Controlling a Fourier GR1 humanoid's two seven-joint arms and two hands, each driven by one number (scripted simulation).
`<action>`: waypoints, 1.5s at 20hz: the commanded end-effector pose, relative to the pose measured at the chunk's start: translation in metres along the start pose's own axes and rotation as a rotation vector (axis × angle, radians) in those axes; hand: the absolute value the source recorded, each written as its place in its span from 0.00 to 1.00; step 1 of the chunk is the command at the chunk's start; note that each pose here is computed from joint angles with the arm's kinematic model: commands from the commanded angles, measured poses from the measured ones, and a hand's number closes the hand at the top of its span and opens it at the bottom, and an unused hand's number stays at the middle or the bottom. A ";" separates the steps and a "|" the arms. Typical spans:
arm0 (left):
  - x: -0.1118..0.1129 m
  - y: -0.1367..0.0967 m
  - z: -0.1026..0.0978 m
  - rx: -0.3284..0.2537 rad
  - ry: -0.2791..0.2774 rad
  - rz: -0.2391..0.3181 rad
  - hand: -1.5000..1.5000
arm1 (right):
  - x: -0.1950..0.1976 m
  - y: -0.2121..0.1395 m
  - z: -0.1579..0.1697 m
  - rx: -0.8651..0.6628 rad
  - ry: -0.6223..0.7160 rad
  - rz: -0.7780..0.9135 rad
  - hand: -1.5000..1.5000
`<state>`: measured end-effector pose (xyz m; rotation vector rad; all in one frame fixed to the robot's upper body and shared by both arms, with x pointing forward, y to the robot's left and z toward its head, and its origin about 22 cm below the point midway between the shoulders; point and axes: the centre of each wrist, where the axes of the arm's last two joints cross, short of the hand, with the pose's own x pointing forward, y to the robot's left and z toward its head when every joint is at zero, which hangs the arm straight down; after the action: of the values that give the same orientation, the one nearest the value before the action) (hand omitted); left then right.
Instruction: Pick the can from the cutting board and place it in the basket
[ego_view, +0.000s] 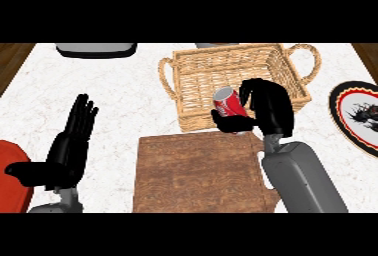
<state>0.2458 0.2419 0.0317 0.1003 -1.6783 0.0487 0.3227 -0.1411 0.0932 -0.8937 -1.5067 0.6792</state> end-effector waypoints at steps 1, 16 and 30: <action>-0.013 -0.010 0.010 -0.001 0.000 0.001 0.50 | -0.024 0.001 -0.009 -0.028 0.083 -0.026 1.00; 0.010 -0.017 0.005 -0.011 0.011 0.020 0.50 | -0.017 0.013 -0.020 -0.113 -0.054 -0.155 0.00; -0.016 0.005 0.007 0.010 0.016 0.005 0.50 | -0.044 -0.094 -0.001 -0.404 0.063 -0.230 0.00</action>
<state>0.2376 0.2372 0.0279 0.0962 -1.6666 0.0570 0.3177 -0.2133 0.1367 -0.9968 -1.7065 0.2730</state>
